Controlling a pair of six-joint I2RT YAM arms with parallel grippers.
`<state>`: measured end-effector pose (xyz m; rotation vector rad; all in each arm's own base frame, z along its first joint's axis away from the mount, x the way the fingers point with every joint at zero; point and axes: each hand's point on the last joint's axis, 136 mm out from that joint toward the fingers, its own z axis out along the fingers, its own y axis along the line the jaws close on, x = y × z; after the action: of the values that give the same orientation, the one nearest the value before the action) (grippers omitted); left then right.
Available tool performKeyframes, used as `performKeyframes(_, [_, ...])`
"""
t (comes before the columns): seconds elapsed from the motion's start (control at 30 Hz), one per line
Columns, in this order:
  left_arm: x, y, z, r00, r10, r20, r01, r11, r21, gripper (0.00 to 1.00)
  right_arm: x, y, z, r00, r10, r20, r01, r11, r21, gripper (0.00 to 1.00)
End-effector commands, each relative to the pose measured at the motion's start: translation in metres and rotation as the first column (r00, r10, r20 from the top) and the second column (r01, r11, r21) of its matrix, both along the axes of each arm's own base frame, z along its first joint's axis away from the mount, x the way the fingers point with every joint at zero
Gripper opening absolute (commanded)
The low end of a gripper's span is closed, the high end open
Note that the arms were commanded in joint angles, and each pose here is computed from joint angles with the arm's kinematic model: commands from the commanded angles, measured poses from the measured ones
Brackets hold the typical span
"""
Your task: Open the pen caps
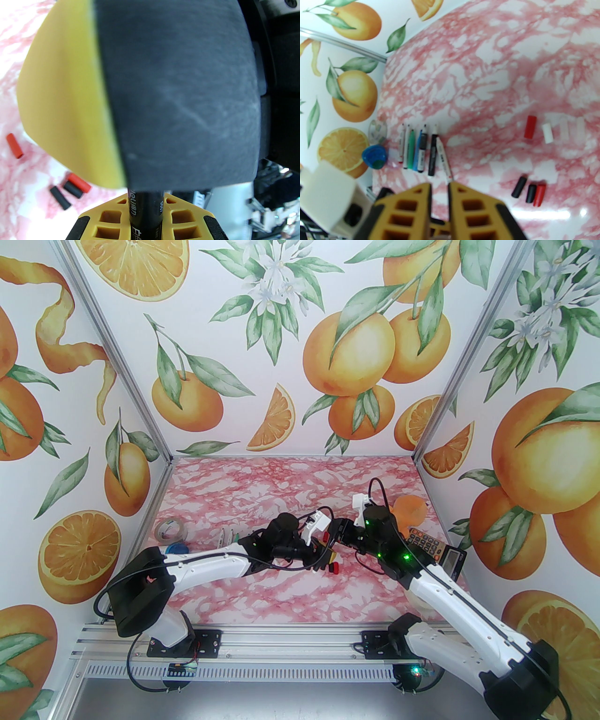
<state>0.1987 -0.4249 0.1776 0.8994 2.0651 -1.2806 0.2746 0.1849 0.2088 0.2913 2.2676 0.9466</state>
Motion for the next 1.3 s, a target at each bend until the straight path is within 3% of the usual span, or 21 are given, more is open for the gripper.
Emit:
performKeyframes(0.0, [-0.004, 0.002, 0.002, 0.995, 0.001, 0.095, -0.01, 0.996, 0.089, 0.0, 0.013, -0.02, 0.012, 0.993, -0.118, 0.026, 0.12, 0.991, -0.052, 0.07])
performKeyframes(0.2, [-0.011, 0.003, -0.003, 0.993, 0.001, 0.117, -0.014, 0.994, 0.113, 0.0, 0.023, -0.038, 0.023, 0.978, -0.203, 0.053, 0.208, 0.974, -0.096, 0.06])
performKeyframes(0.37, [-0.025, -0.002, 0.0, 0.994, -0.057, 0.091, 0.05, 0.995, 0.085, 0.0, 0.031, -0.049, 0.031, 0.968, -0.241, 0.068, 0.247, 0.963, -0.104, 0.06])
performKeyframes(0.57, [-0.024, 0.007, -0.003, 0.991, -0.036, 0.129, 0.017, 0.989, 0.145, 0.0, 0.034, -0.062, 0.032, 0.956, -0.286, 0.062, 0.292, 0.945, -0.148, 0.05])
performKeyframes(0.73, [-0.03, 0.005, 0.001, 0.993, -0.056, 0.107, 0.043, 0.993, 0.114, 0.0, 0.035, -0.068, 0.034, 0.949, -0.306, 0.08, 0.315, 0.938, -0.145, 0.03])
performKeyframes(0.83, [-0.049, -0.003, 0.01, 0.988, -0.153, 0.032, 0.153, 0.988, 0.02, 0.0, 0.039, -0.054, 0.058, 0.948, -0.235, 0.214, 0.245, 0.969, -0.023, 0.04])
performKeyframes(1.1, [-0.053, 0.015, 0.032, 0.979, -0.206, -0.011, 0.203, 0.973, -0.111, 0.0, 0.041, -0.035, 0.077, 0.953, -0.076, 0.294, 0.069, 0.997, 0.033, 0.05])
performKeyframes(1.27, [-0.042, 0.023, 0.034, 0.989, -0.148, 0.016, 0.149, 0.986, -0.08, 0.0, 0.042, -0.034, 0.076, 0.954, -0.07, 0.29, 0.064, 0.997, 0.033, 0.06])
